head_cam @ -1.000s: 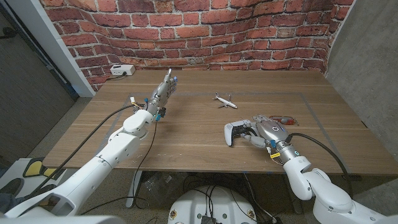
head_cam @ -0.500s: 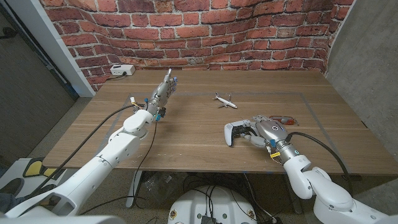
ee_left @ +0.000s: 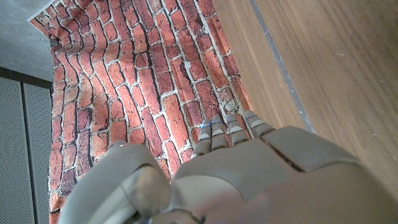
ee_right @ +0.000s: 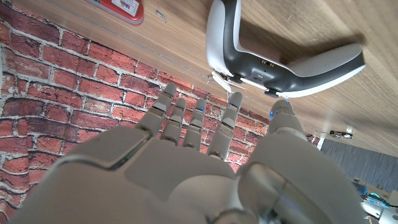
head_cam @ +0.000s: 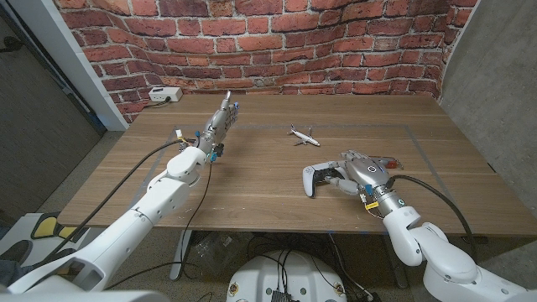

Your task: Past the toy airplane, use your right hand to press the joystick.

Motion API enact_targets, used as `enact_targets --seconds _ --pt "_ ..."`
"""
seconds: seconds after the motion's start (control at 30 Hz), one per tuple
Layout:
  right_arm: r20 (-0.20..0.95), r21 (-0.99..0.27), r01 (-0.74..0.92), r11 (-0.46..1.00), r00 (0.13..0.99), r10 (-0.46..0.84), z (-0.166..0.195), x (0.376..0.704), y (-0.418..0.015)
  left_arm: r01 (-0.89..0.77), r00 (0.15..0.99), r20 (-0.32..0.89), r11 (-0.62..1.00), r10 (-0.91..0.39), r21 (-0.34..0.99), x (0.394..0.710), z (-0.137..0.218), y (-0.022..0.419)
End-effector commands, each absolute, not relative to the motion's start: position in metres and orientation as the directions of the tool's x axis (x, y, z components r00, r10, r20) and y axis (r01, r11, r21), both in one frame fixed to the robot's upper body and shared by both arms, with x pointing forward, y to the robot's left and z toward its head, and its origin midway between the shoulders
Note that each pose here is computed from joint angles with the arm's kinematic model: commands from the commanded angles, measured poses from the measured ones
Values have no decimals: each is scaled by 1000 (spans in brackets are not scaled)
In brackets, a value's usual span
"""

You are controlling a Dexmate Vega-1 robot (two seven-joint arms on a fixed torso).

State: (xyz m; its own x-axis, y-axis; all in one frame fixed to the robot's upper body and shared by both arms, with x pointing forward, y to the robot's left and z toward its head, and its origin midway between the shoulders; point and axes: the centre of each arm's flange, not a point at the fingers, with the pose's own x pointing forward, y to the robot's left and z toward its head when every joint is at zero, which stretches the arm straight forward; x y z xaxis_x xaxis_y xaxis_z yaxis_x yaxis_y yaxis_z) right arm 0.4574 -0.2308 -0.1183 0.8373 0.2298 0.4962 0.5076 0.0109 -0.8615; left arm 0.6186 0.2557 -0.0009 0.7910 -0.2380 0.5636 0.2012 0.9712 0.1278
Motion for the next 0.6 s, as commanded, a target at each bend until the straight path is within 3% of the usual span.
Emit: enact_targets --seconds 0.03,0.6 --pt "521 -846 533 10 822 229 -112 457 -230 201 789 565 970 -243 136 622 5 254" --pt "593 -802 592 76 774 224 -89 455 -233 196 776 581 970 -244 146 625 12 246"
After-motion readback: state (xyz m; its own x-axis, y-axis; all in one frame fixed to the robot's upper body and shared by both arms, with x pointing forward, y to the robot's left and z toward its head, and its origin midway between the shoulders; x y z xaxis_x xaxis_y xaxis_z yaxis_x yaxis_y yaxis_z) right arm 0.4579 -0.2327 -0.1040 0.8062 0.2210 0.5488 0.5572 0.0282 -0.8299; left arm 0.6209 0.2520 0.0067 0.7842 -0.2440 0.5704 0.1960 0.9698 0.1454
